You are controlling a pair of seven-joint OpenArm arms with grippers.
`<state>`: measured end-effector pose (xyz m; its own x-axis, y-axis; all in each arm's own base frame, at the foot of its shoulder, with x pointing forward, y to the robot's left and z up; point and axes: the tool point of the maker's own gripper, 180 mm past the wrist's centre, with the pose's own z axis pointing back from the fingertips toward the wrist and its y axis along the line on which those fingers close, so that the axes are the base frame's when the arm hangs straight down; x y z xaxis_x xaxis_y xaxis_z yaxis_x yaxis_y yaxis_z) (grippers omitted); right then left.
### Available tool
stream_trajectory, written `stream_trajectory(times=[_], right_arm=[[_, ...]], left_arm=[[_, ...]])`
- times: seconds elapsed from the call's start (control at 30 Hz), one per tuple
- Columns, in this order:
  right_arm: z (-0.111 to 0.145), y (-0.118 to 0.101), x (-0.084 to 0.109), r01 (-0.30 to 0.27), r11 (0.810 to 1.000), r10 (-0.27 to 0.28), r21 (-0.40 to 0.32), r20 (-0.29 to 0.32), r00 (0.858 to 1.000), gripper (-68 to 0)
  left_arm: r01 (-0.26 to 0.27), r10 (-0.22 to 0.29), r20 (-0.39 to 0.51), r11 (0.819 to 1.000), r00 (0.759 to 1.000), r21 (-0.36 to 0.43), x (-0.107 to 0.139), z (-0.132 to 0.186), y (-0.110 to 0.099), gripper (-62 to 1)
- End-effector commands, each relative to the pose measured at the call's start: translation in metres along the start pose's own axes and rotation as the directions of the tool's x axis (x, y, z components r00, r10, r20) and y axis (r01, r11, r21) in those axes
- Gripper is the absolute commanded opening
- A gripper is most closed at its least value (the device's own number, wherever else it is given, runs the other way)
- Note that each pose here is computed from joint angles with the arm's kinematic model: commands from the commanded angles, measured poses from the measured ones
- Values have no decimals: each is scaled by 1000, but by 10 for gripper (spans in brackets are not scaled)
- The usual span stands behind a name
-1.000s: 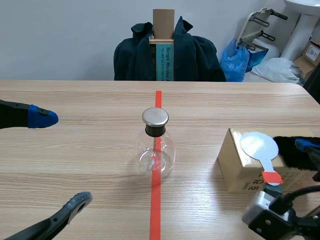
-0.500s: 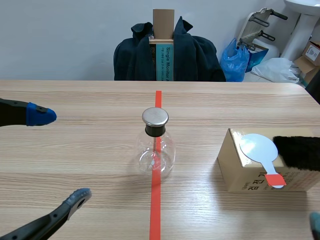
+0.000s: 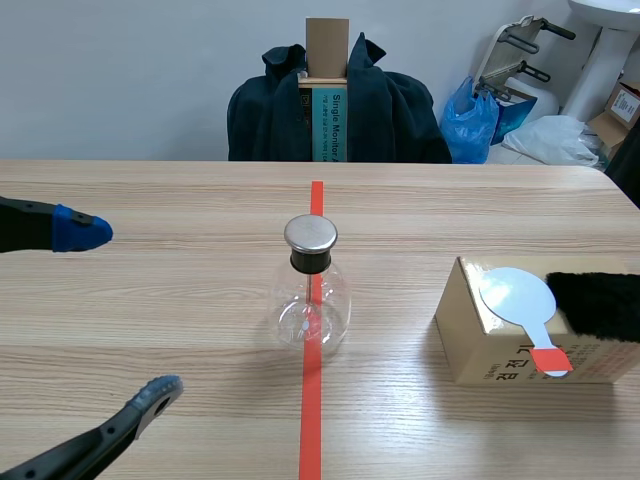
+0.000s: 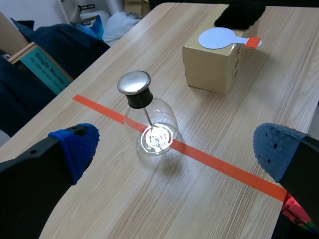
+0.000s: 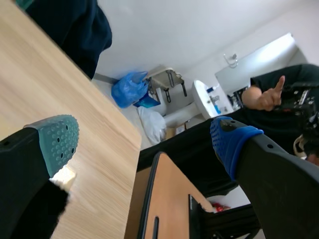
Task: Do the electroscope experiment.
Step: 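Return to the home posture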
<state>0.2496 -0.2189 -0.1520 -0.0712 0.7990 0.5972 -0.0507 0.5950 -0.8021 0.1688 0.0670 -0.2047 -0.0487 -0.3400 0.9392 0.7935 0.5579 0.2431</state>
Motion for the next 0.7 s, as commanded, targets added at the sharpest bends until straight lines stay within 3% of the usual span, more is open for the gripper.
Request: stream_trajectory(times=[0.0,0.1,0.2,0.47,0.67], right_arm=[[-11,-8,17,36,999,-36,0,25,999,-137],[-21,-5,40,124,990,-125,61,14,992,-137],[-25,11,55,178,973,-182,149,11,983,-137],[-15,75,72,253,899,-264,358,-20,964,-137],[-3,109,63,294,850,-262,437,-132,956,-137]], left_arm=[[-14,13,29,1000,999,9,6,-1,0,14],[-16,16,30,1000,999,14,6,-1,1,14],[-20,20,32,1000,999,20,6,-1,1,14],[-20,20,32,1000,999,20,6,-1,1,14],[-20,20,32,1000,999,20,6,-1,1,14]])
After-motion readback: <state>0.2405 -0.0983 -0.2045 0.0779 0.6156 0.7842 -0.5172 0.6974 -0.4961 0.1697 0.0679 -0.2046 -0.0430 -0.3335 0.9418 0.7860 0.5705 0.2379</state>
